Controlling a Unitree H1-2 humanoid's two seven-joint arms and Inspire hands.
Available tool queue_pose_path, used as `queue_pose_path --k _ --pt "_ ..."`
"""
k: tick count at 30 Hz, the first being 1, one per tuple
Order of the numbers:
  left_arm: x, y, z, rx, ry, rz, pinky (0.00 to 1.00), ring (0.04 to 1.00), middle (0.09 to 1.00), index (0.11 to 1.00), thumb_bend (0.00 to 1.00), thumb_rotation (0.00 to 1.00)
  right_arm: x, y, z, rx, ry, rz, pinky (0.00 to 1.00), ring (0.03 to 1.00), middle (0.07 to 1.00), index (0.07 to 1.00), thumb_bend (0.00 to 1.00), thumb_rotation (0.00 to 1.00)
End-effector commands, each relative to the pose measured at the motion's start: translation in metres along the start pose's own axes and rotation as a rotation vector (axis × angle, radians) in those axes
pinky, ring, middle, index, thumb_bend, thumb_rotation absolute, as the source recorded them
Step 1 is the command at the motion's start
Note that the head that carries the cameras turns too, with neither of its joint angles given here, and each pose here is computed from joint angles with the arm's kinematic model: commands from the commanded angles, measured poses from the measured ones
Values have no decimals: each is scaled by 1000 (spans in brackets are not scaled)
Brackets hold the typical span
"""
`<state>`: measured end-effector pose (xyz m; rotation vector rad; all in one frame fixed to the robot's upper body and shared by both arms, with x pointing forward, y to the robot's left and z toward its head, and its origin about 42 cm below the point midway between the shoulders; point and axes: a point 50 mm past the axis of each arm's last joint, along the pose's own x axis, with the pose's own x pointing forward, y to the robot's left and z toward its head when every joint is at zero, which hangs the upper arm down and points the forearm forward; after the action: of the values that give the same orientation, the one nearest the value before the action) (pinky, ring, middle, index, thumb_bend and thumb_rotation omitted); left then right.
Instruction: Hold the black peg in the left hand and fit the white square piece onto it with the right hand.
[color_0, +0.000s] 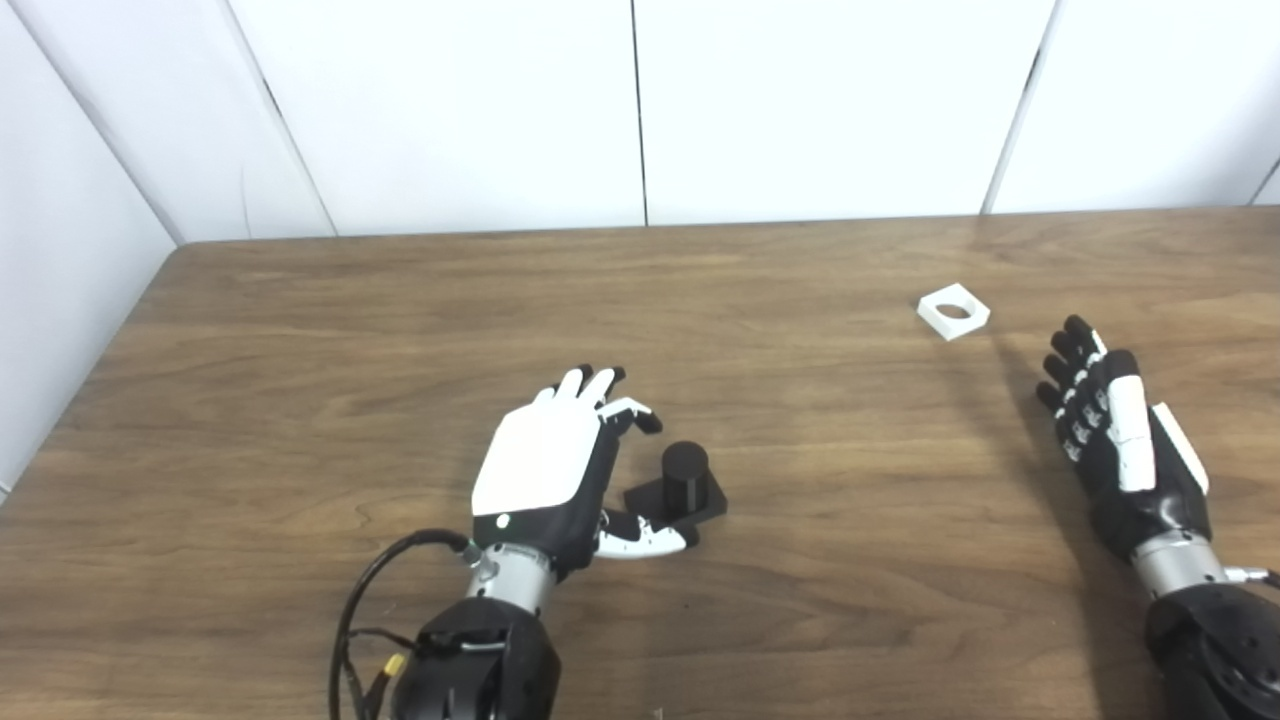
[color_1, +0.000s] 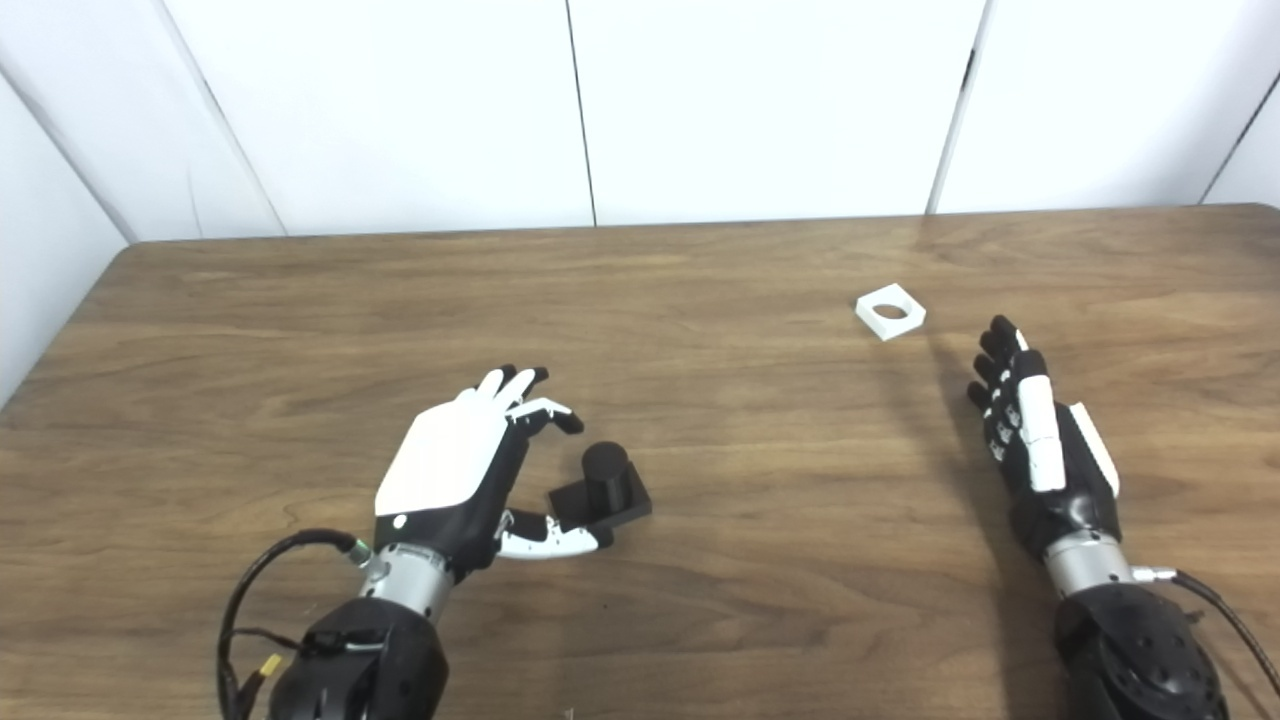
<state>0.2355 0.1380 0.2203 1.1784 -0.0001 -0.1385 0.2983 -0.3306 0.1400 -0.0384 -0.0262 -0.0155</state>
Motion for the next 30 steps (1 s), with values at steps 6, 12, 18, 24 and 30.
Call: queue_pose_path --k 6,12,18,24,30 --pt "6 9 12 -59 54 58 912 1000 1000 755 874 296 8 -1 14 -12 -64 10 1000 1000 1000 1000 648 1000" --pt "13 4 13 -55 89 25 981 1000 1000 780 848 261 7 -3 15 -14 -65 9 1000 1000 1000 1000 633 1000" --pt "17 0 11 -58 112 -5 994 1000 1000 787 857 249 6 -5 15 -17 -65 6 1000 1000 1000 1000 612 1000" --pt "24 -8 6 -36 121 -41 1000 1000 1000 771 855 256 6 -6 16 -13 -68 8 1000 1000 1000 1000 622 1000" --pt "31 -17 2 -1 113 -51 1000 1000 1000 724 864 250 5 -6 17 -11 -62 12 1000 1000 1000 1000 629 1000"
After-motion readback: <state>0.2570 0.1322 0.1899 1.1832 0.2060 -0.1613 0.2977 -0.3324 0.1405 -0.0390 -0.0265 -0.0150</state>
